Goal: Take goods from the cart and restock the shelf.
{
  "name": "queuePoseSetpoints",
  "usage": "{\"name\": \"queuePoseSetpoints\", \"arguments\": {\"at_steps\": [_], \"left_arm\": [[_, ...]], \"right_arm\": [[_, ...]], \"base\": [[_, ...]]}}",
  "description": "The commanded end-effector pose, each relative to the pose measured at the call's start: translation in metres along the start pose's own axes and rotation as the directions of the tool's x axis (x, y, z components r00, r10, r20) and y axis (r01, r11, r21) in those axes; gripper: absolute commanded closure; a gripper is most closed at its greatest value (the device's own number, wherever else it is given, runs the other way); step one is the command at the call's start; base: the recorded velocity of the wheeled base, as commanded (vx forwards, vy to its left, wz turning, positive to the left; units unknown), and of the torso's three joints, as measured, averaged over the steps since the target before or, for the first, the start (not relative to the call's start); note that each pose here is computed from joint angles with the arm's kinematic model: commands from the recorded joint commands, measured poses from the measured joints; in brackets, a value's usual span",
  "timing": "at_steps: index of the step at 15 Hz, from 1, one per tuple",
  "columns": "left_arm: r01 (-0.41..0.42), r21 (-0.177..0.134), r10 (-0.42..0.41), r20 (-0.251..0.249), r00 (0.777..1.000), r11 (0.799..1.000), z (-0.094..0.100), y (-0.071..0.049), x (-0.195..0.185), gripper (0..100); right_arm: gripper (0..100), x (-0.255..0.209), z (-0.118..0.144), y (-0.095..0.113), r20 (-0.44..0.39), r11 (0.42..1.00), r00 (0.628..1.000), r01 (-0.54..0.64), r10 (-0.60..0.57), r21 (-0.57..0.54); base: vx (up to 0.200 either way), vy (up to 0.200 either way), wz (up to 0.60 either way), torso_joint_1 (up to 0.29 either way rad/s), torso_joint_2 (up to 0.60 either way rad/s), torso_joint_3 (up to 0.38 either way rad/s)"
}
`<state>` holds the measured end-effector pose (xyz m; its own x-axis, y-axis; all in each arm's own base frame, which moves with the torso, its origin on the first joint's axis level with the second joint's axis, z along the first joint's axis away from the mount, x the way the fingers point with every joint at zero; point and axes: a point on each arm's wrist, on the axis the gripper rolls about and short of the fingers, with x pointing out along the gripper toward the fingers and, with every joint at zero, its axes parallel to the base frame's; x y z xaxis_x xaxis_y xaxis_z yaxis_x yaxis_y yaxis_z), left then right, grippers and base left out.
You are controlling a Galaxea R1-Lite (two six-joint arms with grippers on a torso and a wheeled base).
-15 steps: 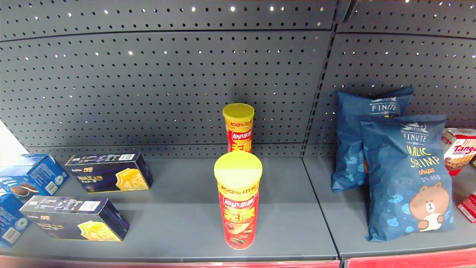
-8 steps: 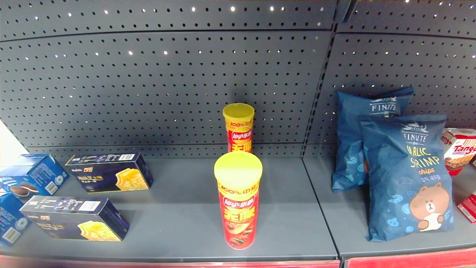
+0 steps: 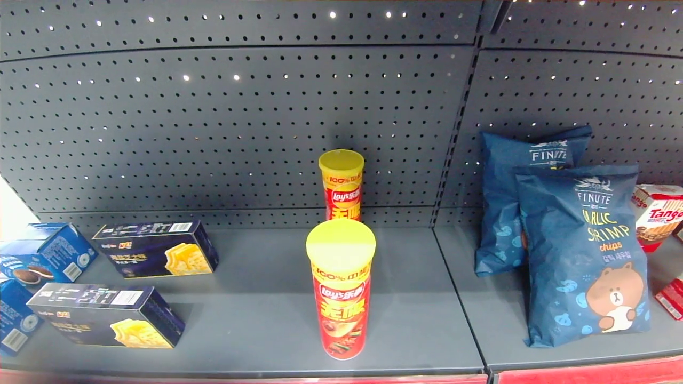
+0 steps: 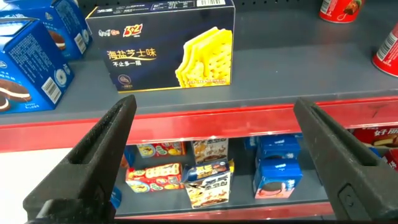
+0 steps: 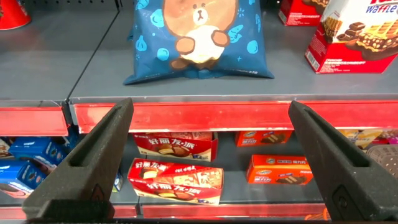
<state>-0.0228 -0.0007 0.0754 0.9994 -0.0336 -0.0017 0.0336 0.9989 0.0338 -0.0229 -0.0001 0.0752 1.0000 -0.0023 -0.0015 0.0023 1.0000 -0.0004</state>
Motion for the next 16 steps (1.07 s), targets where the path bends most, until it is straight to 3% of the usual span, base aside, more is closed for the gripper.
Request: {"name": "queuePoseSetpoints", "arguments": {"at_steps": [1, 6, 8, 16], "left_arm": [[0.000, -0.002, 0.000, 0.000, 1.000, 1.000, 0.0000, 0.0000, 0.0000, 0], [0.000, 0.000, 0.000, 0.000, 1.000, 1.000, 0.0000, 0.0000, 0.0000, 0], [-0.001, -0.003, 0.001, 0.000, 1.000, 1.000, 0.0000, 0.0000, 0.0000, 0], [0.002, 0.001, -0.002, 0.000, 1.000, 1.000, 0.0000, 0.0000, 0.0000, 0]], "right_arm": [[0, 0.0001, 0.0000, 0.0000, -0.002, 1.000, 1.000, 0.001, -0.001, -0.001], [0, 0.0001, 0.0000, 0.0000, -0.002, 1.000, 1.000, -0.001, 0.001, 0.000], [0, 0.0001, 0.0000, 0.0000, -0.002, 1.000, 1.000, 0.001, -0.001, -0.001], [0, 0.0001, 0.0000, 0.0000, -0.002, 1.000, 1.000, 0.001, -0.001, -0.001]], "base": [[0.000, 0.000, 0.00, 0.000, 0.00, 0.000], [0.000, 0.000, 0.00, 0.000, 0.00, 0.000], [-0.200, 0.200, 0.00, 0.002, 0.00, 0.005], [0.000, 0.000, 0.00, 0.000, 0.00, 0.000]]}}
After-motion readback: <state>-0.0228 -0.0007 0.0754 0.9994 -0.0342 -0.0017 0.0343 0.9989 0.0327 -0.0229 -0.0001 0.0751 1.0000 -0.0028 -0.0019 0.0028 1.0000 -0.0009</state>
